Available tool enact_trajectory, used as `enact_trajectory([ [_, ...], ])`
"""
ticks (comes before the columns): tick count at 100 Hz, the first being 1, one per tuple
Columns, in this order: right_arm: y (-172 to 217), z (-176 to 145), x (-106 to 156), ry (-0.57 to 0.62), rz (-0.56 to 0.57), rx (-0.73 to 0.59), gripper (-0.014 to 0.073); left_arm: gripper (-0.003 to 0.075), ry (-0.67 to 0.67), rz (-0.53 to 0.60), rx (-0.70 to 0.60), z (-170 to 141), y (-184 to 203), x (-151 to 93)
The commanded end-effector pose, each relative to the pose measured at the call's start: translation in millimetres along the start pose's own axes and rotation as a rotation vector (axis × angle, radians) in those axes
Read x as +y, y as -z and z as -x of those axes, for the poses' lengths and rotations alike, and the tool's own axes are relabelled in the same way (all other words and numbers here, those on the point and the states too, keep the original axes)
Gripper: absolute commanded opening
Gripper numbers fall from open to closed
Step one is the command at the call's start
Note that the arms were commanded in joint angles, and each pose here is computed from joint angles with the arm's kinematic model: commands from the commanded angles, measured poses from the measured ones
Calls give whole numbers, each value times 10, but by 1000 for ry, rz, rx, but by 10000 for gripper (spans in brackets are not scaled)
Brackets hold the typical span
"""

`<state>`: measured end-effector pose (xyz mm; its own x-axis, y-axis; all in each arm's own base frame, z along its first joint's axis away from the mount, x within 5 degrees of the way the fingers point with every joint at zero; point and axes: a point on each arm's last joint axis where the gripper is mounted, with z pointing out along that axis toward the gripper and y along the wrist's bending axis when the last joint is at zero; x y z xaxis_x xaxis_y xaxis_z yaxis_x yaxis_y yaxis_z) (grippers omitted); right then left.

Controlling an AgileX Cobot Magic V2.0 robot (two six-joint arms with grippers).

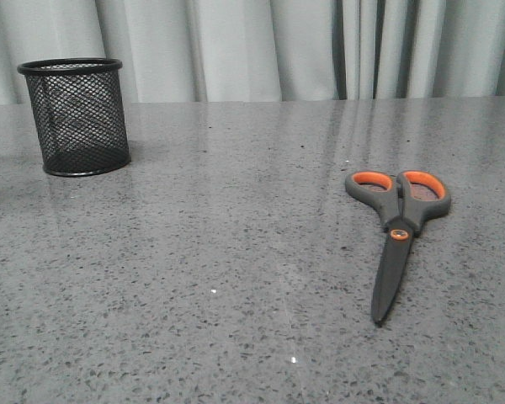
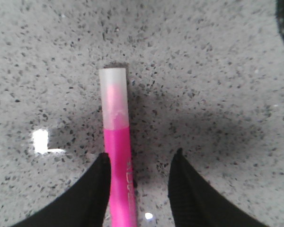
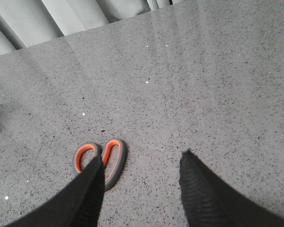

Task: Put pen and scissors into bin

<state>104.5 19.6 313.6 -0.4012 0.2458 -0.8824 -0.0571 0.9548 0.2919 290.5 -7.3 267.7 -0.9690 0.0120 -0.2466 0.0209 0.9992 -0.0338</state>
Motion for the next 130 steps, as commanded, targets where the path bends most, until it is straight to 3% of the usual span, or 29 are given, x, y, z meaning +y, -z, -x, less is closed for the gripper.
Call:
enact_trajectory([
  [1, 33, 158, 55, 12, 29, -82, 328, 231, -2, 2, -51, 80, 73, -20],
  [20, 33, 158, 55, 12, 29, -82, 328, 195, -4, 4, -6, 117, -85, -14],
  [27, 33, 158, 55, 12, 29, -82, 328, 130, -16, 6, -3, 128, -116, -11],
  [36, 33, 158, 55, 12, 29, -82, 328, -20, -37, 5, -46, 160, -100, -13],
  [41, 33, 158, 55, 12, 29, -82, 328, -17, -31, -5, -111, 192, -37, -25],
  [53, 33, 158, 55, 12, 29, -82, 328, -19, 4, -68, -397, 288, 321, -86],
  [69, 33, 166, 58, 12, 32, -91, 328, -18, 34, -241, -915, 330, 1085, -233],
  [80, 36, 190, 67, 12, 43, -118, 328, -18, 46, -333, -1109, 328, 1348, -381],
  [98, 41, 223, 80, 12, 57, -155, 328, -18, -123, -390, -1115, 375, 1239, -742],
  [130, 35, 205, 73, 12, 49, -134, 328, -18, -126, -370, -981, 617, 659, -894],
])
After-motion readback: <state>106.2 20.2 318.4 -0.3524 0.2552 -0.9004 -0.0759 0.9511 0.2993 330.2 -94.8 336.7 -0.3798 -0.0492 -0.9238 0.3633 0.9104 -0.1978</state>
